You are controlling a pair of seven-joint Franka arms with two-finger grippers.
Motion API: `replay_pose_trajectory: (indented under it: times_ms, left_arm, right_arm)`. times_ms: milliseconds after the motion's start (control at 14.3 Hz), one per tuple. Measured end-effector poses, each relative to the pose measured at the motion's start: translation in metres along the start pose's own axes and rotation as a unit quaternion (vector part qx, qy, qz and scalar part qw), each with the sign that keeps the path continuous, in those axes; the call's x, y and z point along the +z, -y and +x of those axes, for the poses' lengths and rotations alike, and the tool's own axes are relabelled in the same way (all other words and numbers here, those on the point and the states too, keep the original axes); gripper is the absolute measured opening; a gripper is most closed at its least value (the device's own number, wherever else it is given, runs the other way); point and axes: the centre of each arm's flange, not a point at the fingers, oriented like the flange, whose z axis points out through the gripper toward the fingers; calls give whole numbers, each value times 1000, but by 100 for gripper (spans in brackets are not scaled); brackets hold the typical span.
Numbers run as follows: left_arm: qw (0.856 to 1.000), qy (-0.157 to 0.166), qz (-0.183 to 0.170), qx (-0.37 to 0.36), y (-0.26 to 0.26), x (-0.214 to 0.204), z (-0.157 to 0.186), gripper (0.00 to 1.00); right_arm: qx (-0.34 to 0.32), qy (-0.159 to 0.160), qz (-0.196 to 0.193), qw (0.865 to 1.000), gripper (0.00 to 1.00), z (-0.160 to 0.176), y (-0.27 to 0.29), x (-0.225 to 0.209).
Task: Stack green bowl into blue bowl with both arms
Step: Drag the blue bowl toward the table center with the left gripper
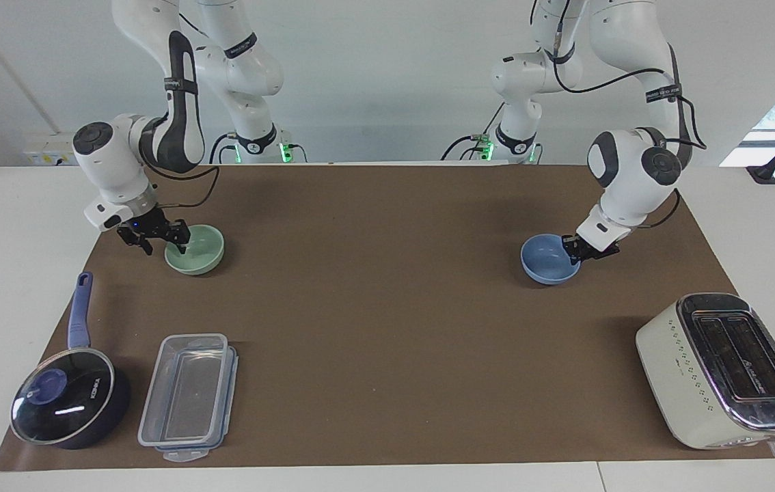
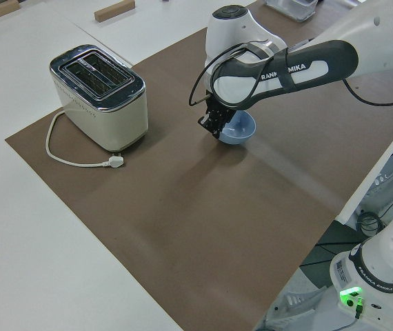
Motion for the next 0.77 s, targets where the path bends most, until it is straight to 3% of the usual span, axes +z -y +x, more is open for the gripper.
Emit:
replay_pose_trajectory:
  times_ms: [210, 420, 629, 769]
  left_arm:
    - [999, 10, -22, -35, -52, -53, 36, 5]
    - [998, 8, -26, -63, -166, -63, 49, 5]
    - [998, 5, -19, -55, -286, -31, 23, 5]
    - [999, 0, -18, -39, -319, -10, 7, 5]
  right_arm:
    - [20, 2, 1, 1000, 34, 1, 6, 0]
    - [25, 16, 7, 1000, 6, 4, 12, -6]
    - [18, 21, 9, 1000, 5, 17, 16, -38]
    - [9, 19, 8, 1000, 5, 30, 22, -68]
